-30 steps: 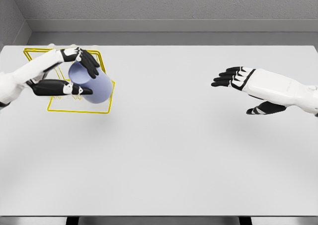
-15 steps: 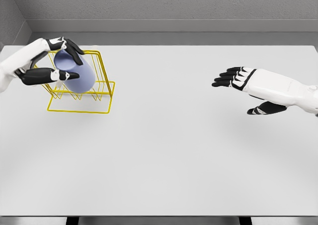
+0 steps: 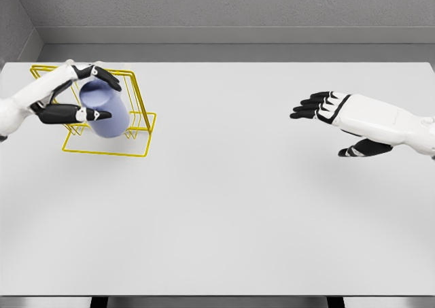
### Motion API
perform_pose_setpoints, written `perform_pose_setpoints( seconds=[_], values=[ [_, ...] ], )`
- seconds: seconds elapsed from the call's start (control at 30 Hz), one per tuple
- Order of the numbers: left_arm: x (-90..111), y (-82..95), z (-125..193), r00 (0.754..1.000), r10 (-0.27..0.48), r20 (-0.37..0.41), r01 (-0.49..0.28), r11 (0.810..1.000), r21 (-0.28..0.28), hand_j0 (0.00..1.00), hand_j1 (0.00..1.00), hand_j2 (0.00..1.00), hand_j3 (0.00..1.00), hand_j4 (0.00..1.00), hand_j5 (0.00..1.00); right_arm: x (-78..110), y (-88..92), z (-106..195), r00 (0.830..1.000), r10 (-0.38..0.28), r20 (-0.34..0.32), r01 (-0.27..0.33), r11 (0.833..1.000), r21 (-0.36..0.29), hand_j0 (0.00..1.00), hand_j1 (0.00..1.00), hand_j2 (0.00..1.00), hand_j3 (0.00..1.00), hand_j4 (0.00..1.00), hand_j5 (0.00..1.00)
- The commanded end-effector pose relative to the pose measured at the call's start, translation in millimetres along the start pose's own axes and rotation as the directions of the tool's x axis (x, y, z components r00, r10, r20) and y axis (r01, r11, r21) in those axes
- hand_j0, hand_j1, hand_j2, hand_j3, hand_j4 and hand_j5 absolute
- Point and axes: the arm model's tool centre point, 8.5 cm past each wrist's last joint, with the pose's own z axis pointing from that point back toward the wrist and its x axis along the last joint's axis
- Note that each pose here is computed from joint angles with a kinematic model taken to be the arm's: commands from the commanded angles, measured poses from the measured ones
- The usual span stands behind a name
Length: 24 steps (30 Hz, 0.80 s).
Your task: Place the cup on the cup holder with both arms
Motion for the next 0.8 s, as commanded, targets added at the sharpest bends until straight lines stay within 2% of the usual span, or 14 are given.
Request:
perform_pose_setpoints(
  seconds=[0.0, 0.23, 0.37, 0.4, 0.43, 0.5, 0.53, 0.57, 0.63, 0.77],
  values=[
    [-4, -1.5, 0, 1.0, 0.021, -0.017, -0.021, 1.0, 0.002, 1.0, 1.0, 1.0, 1.0, 1.0, 1.0, 0.0, 0.2, 0, 1.0, -0.007, 0.0, 0.007, 1.0, -0.002, 1.0, 1.0, 1.0, 1.0, 1.0, 1.0],
    [-3, -1.9, 1, 1.0, 0.02, -0.016, -0.02, 1.0, 0.0, 1.0, 1.0, 1.0, 1.0, 1.0, 1.0, -1.0, 2.2, -2, 1.0, -0.015, 0.001, 0.015, 1.0, -0.005, 1.0, 1.0, 1.0, 1.0, 1.0, 1.0],
    [3, 5.9, 3, 1.0, 0.003, 0.006, -0.003, 1.0, 0.012, 1.0, 1.0, 1.0, 1.0, 1.0, 1.0, -2.2, 2.9, -2, 1.0, -0.018, -0.002, 0.018, 1.0, -0.004, 1.0, 1.0, 1.0, 1.0, 1.0, 1.0],
    [9, 8.4, 3, 1.0, -0.016, 0.026, 0.016, 1.0, 0.012, 1.0, 1.0, 1.0, 1.0, 1.0, 1.0, -2.2, 2.3, -2, 1.0, -0.017, -0.002, 0.017, 1.0, -0.005, 1.0, 1.0, 1.0, 1.0, 1.0, 1.0],
    [18, 14.5, 10, 0.994, -0.081, 0.068, 0.08, 0.997, 0.012, 1.0, 1.0, 1.0, 1.0, 1.0, 1.0, -2.2, 2.2, -2, 1.0, -0.018, -0.001, 0.018, 1.0, -0.006, 1.0, 1.0, 1.0, 1.0, 1.0, 1.0],
    [27, 15.7, 15, 0.98, -0.143, 0.136, 0.143, 0.99, 0.009, 1.0, 1.0, 1.0, 1.0, 1.0, 1.0, -2.2, 2.3, -2, 1.0, -0.017, -0.002, 0.017, 1.0, -0.005, 1.0, 1.0, 1.0, 1.0, 1.0, 1.0],
    [25, 11.1, 22, 0.98, -0.145, 0.134, 0.146, 0.989, 0.004, 1.0, 1.0, 1.0, 1.0, 1.0, 1.0, -2.1, 2.8, -2, 1.0, -0.019, -0.001, 0.019, 1.0, -0.005, 1.0, 1.0, 1.0, 1.0, 1.0, 1.0],
    [33, 10.3, 25, 0.966, -0.184, 0.183, 0.185, 0.983, 0.012, 1.0, 1.0, 1.0, 1.0, 1.0, 1.0, -2.3, 2.8, -1, 1.0, -0.018, -0.003, 0.018, 1.0, -0.003, 1.0, 1.0, 1.0, 1.0, 1.0, 1.0],
    [28, 8.0, 36, 0.97, -0.182, 0.159, 0.182, 0.983, 0.012, 1.0, 1.0, 1.0, 1.0, 1.0, 1.0, -2.6, 2.5, -1, 1.0, -0.016, -0.005, 0.016, 1.0, -0.001, 1.0, 1.0, 1.0, 1.0, 1.0, 1.0],
    [24, 15.0, 63, 0.975, -0.194, 0.103, 0.19, 0.98, 0.053, 1.0, 1.0, 1.0, 1.0, 1.0, 1.0, -2.7, 2.4, 0, 1.0, -0.015, -0.005, 0.015, 1.0, 0.0, 1.0, 1.0, 1.0, 1.0, 1.0, 1.0]
  ],
)
